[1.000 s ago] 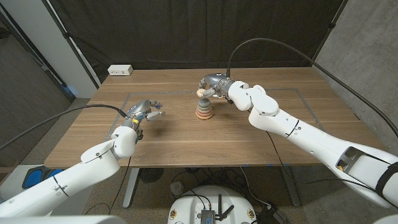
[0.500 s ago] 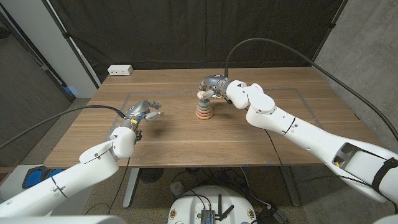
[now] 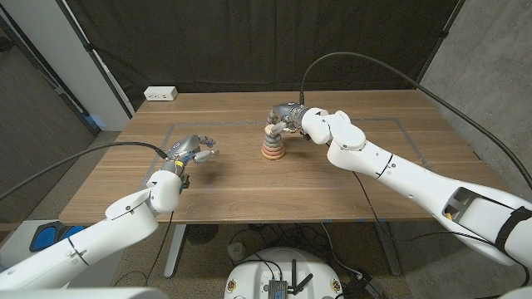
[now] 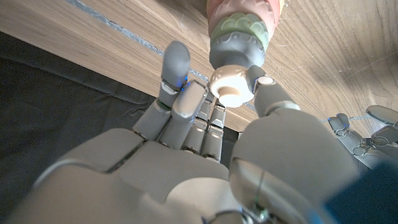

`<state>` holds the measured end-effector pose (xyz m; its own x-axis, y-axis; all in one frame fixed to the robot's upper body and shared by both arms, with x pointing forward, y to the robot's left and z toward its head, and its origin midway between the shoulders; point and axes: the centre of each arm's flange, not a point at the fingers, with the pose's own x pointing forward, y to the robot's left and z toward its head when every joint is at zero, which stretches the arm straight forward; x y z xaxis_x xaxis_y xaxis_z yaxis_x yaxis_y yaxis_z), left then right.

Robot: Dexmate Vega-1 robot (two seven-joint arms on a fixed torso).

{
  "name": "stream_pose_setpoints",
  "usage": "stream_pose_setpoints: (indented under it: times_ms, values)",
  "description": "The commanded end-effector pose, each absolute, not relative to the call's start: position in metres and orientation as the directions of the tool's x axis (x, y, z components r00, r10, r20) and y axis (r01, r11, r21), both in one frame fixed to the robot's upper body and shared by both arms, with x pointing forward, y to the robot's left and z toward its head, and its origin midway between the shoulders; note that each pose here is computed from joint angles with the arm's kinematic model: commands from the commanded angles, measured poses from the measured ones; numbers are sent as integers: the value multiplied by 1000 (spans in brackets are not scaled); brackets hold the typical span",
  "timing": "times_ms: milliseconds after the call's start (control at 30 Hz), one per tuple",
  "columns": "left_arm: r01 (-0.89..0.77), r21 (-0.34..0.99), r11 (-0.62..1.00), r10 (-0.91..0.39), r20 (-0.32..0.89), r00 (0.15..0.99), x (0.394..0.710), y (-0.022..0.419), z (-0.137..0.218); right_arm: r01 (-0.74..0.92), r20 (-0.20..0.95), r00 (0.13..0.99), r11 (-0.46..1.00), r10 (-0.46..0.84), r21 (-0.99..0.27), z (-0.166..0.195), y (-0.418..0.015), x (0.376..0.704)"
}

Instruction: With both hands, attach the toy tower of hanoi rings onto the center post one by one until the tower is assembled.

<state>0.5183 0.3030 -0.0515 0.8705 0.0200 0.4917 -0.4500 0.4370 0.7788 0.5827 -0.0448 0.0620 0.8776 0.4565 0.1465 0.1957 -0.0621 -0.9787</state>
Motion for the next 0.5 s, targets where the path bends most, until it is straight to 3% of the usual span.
stream_pose_setpoints:
  times_ms: [33, 500]
  values:
    - [-448, 777, 441, 25, 489, 872, 517, 306, -54, 169, 116, 893, -85, 434, -982, 57, -44, 589]
    - [-442, 781, 441, 23, 483, 876, 519, 307, -55, 156, 106, 897, -83, 429, -984, 53, -45, 594]
